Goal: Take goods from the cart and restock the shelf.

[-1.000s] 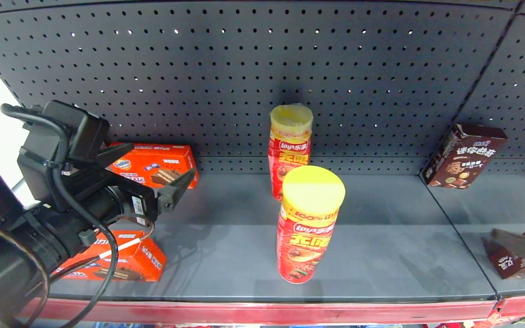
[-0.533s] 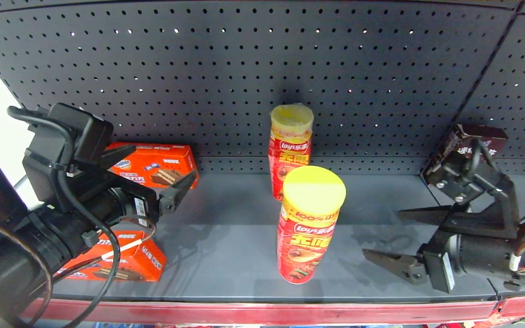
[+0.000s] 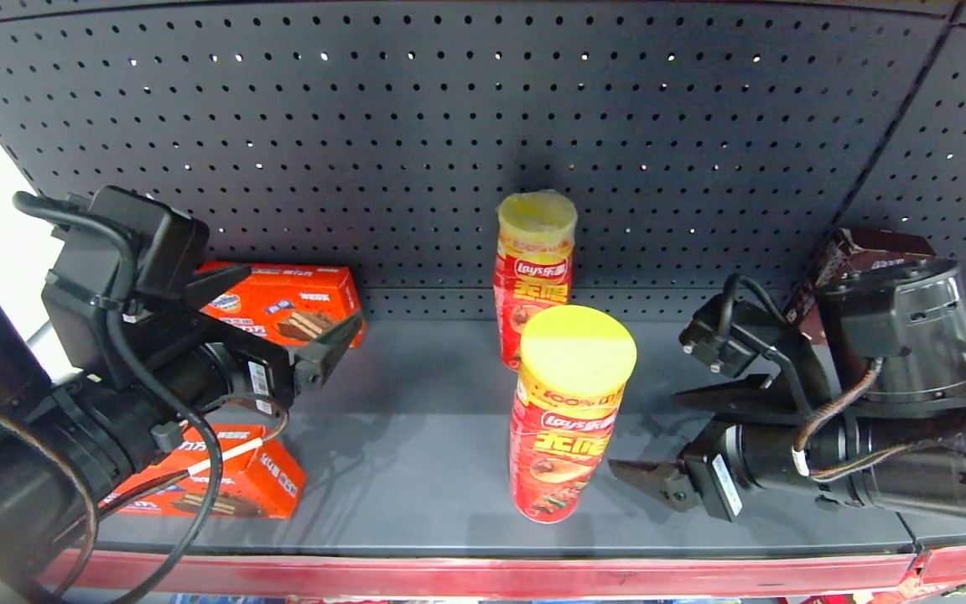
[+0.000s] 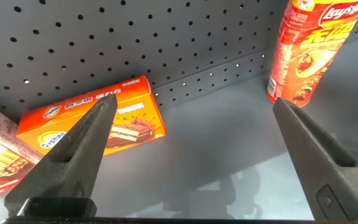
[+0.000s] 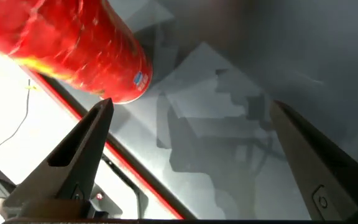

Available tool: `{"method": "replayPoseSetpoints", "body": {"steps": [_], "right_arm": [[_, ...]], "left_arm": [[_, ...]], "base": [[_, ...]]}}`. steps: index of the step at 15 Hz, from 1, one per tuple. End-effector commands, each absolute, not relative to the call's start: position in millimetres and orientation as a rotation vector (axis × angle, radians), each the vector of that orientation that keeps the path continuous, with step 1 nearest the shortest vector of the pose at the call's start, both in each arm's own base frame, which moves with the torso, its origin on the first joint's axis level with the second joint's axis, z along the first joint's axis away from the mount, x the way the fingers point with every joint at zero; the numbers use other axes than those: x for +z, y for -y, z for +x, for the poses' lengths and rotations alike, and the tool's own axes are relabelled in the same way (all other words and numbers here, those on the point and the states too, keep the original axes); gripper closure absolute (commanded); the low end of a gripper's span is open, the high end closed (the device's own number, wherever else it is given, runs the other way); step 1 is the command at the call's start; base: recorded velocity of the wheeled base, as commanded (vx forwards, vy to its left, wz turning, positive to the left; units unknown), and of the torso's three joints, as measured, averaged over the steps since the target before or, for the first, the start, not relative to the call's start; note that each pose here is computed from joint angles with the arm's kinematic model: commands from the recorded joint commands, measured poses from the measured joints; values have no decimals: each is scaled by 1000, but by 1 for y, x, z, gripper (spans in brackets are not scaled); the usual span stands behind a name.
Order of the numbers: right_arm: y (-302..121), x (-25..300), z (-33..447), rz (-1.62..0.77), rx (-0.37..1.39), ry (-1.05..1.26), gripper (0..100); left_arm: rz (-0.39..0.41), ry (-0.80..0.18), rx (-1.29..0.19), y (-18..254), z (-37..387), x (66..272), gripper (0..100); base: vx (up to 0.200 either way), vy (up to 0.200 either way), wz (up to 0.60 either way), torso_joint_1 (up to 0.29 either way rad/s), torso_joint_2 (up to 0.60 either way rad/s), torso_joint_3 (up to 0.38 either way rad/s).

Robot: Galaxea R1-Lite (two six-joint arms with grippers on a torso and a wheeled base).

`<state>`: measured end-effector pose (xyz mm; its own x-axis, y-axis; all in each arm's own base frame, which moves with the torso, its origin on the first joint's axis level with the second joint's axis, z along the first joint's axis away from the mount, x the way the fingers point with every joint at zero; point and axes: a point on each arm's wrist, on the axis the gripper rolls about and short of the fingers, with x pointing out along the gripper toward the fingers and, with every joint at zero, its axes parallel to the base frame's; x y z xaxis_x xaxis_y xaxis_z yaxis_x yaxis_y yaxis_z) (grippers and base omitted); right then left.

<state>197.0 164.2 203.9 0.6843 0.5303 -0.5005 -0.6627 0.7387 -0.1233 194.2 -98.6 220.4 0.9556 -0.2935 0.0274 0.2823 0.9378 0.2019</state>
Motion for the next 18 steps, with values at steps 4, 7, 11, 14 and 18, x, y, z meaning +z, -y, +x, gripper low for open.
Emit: {"method": "replayPoseSetpoints", "body": {"steps": [4,7,11,14,18], "right_arm": [[-178,198,208,-316,691,-471,0],[-179,197,209,-318,694,-473,0],[-182,197,212,-317,692,-469,0],[-164,217,206,-281,628,-401,0],[-87,272,154,-140,402,-147,0]], "left_arm": [[199,54,-294,99,194,219,0],[199,54,-294,99,194,219,0],[200,51,-294,98,194,218,0],[201,47,-293,96,189,216,0],[187,101,-289,81,161,223,0]], "base": [[0,0,0,0,0,0],[0,0,0,0,0,0],[0,0,0,0,0,0],[0,0,0,0,0,0],[0,0,0,0,0,0]]}}
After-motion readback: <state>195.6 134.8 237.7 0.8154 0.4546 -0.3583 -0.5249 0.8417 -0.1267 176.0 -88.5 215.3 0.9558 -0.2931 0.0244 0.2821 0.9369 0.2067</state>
